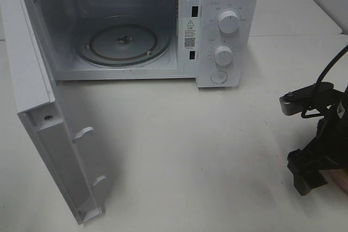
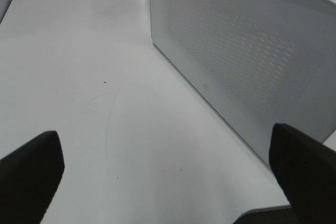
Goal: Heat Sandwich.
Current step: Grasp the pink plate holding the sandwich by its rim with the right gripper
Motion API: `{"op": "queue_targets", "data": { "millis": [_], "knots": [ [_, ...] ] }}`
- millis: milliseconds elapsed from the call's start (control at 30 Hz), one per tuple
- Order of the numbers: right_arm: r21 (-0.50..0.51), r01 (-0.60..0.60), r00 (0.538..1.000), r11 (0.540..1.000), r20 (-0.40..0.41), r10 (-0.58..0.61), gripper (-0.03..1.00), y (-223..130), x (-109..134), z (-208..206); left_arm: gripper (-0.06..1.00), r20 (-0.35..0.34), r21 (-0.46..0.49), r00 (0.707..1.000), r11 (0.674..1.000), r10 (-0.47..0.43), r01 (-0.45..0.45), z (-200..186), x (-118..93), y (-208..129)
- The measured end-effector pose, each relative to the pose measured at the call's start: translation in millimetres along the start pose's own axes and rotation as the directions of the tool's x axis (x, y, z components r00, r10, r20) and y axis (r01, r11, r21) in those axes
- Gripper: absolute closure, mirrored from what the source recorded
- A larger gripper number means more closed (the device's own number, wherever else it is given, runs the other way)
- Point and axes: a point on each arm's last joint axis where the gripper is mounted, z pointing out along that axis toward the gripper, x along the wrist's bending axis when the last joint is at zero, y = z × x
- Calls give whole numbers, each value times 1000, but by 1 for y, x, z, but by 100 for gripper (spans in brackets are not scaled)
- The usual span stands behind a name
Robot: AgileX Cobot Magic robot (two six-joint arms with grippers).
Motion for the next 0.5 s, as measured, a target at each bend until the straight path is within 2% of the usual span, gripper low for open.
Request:
{"op": "queue_targets", "data": {
  "millis": [500],
  "knots": [
    [15,-30,1000,999,-2,30,6,8,-6,23,-5,0,0,1000,1000,0,0,0,0,0]
  ]
}}
